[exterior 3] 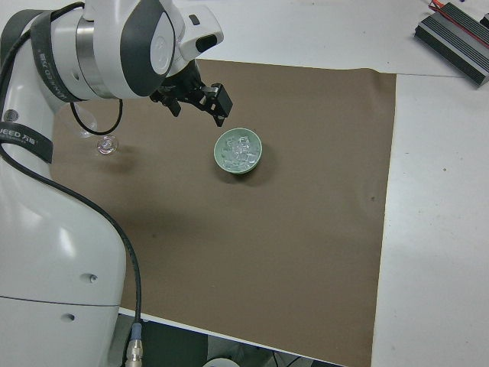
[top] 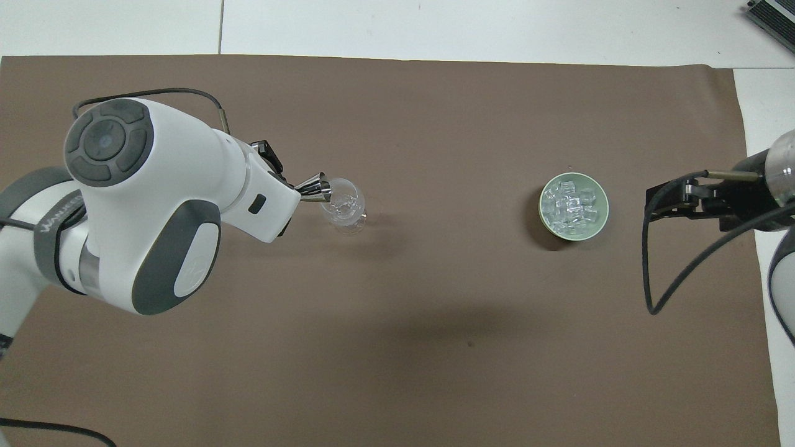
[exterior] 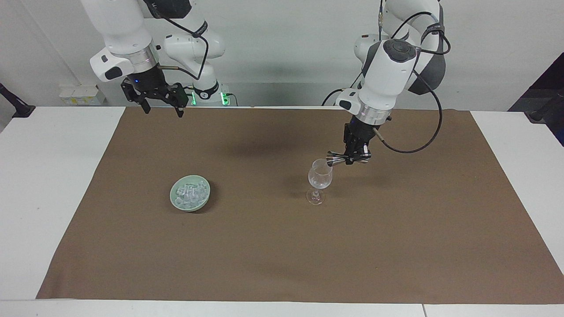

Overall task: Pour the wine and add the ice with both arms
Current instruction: 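Tilt the metal cup over the wine glass to pour with the left gripper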

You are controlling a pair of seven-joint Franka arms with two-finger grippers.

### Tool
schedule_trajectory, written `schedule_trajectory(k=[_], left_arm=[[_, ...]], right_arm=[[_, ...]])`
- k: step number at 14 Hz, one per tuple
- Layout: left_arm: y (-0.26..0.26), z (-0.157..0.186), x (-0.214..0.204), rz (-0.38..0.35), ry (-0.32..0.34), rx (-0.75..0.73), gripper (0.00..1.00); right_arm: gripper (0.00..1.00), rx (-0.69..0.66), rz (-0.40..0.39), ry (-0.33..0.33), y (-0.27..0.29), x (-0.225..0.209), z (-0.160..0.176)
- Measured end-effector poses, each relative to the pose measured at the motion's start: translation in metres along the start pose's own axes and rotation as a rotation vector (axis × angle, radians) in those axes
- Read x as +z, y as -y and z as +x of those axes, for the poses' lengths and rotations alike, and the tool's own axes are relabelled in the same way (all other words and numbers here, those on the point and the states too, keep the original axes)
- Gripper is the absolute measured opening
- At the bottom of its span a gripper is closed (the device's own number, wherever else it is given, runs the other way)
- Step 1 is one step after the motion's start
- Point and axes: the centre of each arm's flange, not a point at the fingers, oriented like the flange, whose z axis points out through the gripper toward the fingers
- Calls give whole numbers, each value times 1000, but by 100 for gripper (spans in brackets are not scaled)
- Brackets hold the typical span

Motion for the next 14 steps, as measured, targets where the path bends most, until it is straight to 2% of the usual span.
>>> schedule_trajectory(k=[10, 14], left_arm=[[-4, 7, -1, 38, 62, 29, 21], [-5, 11, -14, 47, 93, 50, 21]], right_arm=[[100, 0, 0, 0, 0, 0, 0], [100, 0, 0, 0, 0, 0, 0]])
